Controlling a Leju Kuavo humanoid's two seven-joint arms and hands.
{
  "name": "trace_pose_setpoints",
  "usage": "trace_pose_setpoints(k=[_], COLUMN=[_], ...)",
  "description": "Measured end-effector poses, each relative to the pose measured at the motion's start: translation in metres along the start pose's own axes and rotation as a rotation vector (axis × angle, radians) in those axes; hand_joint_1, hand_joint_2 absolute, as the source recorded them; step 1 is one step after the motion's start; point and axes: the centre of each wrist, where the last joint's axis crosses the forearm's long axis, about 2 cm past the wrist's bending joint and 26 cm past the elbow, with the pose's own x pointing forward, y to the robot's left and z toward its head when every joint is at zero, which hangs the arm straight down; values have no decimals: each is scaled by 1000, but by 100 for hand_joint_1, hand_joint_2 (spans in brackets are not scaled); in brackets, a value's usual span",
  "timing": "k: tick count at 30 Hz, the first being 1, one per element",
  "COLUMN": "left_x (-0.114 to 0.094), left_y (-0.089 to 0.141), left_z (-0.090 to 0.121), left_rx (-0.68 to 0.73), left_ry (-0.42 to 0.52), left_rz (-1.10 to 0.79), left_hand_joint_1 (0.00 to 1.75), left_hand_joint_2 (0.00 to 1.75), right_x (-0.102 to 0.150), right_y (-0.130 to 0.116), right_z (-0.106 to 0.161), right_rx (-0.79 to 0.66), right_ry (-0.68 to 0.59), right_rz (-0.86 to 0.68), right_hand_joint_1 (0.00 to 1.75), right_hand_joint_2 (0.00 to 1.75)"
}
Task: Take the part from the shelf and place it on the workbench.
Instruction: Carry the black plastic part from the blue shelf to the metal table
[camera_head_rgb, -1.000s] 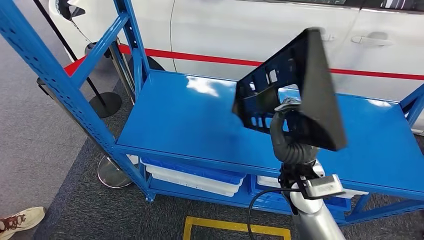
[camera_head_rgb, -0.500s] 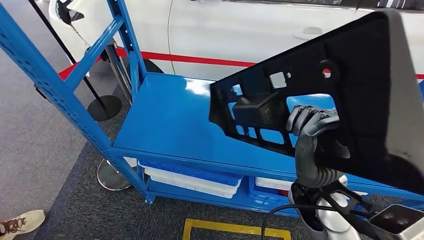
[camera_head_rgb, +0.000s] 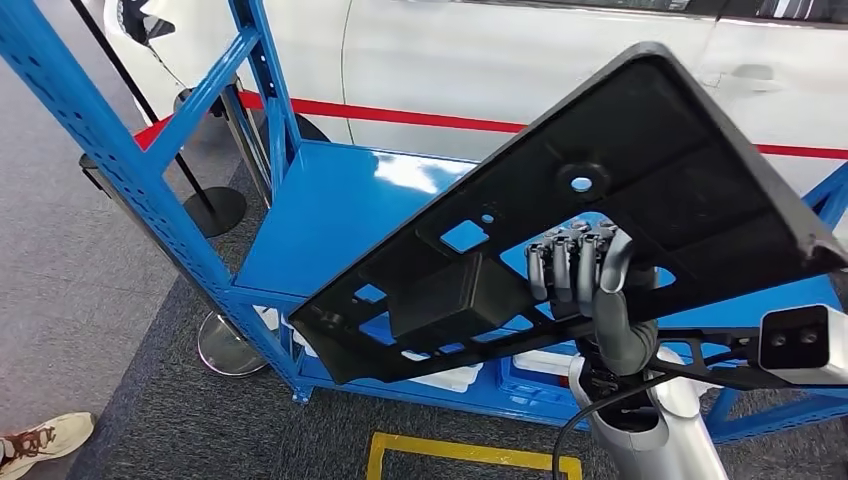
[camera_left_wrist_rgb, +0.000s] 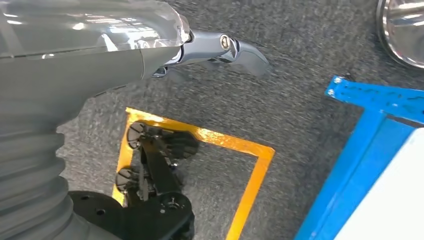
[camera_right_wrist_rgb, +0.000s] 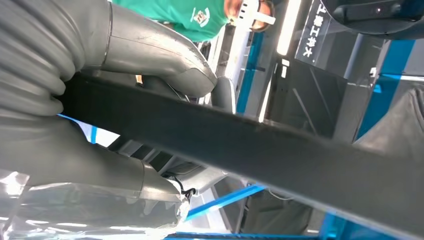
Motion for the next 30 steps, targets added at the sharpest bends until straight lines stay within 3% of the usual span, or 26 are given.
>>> trace_pose_setpoints(k=[7, 30], left_x=[-3, -5], left_y=[3, 1], left_z=[2, 3], left_rx=[30, 42], left_ry=[23, 34], left_rz=[-3, -12], left_hand_joint_1=[0, 0], left_hand_joint_2=[175, 175], right_x=[-9, -14], right_y=[0, 2], right_z=[6, 6], right_rx=[64, 41], right_ry=[19, 23], right_rz=[44, 92], right_hand_joint_1=[169, 169], right_hand_joint_2=[175, 175])
